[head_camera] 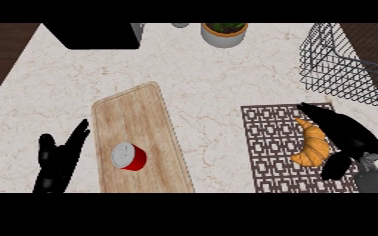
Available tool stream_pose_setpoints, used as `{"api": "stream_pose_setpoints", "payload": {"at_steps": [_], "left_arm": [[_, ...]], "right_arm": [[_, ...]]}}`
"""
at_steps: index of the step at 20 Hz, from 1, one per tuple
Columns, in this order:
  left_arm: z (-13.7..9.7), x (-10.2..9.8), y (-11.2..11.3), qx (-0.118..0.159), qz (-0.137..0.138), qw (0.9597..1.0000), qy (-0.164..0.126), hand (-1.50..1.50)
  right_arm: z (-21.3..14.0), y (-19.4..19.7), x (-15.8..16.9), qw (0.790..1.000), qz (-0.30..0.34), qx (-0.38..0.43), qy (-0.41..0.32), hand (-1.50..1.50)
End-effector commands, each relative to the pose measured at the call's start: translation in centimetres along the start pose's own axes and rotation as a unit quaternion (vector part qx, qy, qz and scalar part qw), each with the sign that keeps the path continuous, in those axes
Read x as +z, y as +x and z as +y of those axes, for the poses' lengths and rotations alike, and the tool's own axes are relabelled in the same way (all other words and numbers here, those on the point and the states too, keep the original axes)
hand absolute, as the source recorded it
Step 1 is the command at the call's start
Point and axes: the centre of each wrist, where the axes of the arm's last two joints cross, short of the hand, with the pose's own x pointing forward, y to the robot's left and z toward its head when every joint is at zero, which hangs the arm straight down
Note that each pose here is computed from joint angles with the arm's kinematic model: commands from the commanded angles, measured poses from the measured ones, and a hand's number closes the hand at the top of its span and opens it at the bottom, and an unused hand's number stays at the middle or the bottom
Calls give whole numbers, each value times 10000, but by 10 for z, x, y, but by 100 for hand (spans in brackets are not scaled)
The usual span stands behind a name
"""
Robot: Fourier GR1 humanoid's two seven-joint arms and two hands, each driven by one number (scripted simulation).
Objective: Pick the croissant from the placemat and place it in the basket
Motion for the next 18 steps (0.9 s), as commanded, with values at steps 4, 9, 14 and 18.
{"api": "stream_pose_setpoints", "payload": {"at_steps": [4, 9, 14, 18], "left_arm": [[4, -1, -8, 105, 418, 9990, -74, 0], [-3, 2, -40, 64, 369, 9992, -162, 0], [4, -6, -8, 29, 384, 9992, -88, 0], [9, 1, -21, 9, 395, 9992, -55, 0]], "right_arm": [[2, 2, 10, 10000, -41, -32, 72, -150], [26, -6, -7, 10000, 2, -65, -19, -150], [23, -15, -22, 9999, -79, 83, 31, 150], [27, -6, -29, 9969, -347, 663, -241, 150]]}}
